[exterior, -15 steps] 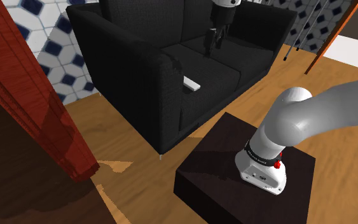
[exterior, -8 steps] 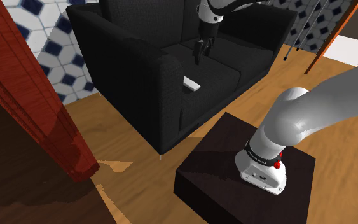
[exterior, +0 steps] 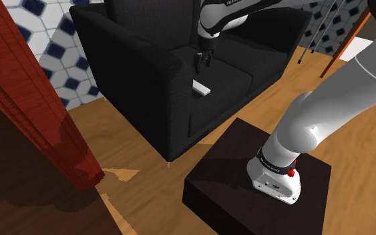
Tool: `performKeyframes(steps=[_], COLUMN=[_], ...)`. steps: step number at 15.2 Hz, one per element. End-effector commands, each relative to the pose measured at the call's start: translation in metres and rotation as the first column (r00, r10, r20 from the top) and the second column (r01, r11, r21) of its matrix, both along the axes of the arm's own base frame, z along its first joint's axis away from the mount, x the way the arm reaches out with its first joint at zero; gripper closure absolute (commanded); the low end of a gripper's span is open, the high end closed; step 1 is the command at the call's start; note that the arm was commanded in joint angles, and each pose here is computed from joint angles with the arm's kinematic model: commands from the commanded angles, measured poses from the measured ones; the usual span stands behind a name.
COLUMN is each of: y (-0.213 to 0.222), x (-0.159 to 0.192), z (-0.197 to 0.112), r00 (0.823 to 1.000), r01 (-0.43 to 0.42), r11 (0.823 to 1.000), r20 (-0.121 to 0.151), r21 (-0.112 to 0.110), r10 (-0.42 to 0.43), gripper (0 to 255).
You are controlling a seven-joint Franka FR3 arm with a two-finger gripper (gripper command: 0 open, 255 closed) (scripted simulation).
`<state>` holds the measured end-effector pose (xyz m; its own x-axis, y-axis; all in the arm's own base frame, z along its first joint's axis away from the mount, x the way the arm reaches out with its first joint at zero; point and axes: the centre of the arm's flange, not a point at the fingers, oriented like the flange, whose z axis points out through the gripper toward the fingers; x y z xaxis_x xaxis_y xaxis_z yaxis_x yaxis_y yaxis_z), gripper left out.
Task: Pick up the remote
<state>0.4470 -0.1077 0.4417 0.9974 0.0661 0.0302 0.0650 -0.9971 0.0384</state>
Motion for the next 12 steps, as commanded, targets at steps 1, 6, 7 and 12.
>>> performKeyframes(steps=[1,6,7,12], y=[-0.014,-0.039,-0.044,-0.057], x=[0.017,0.057,0.065,0.085], z=[-0.021,-0.067,-0.076,-0.110], r00=[1.000,1.000,1.000,1.000], r01=[0.002,0.008,0.009,0.012], r11=[1.000,1.000,1.000,1.000], r20=[-0.001,-0.007,-0.008,-0.011], r21=[0.001,0.005,0.006,0.007], r10=[-0.002,-0.008,-0.009,-0.012], gripper=[0,0,0,0])
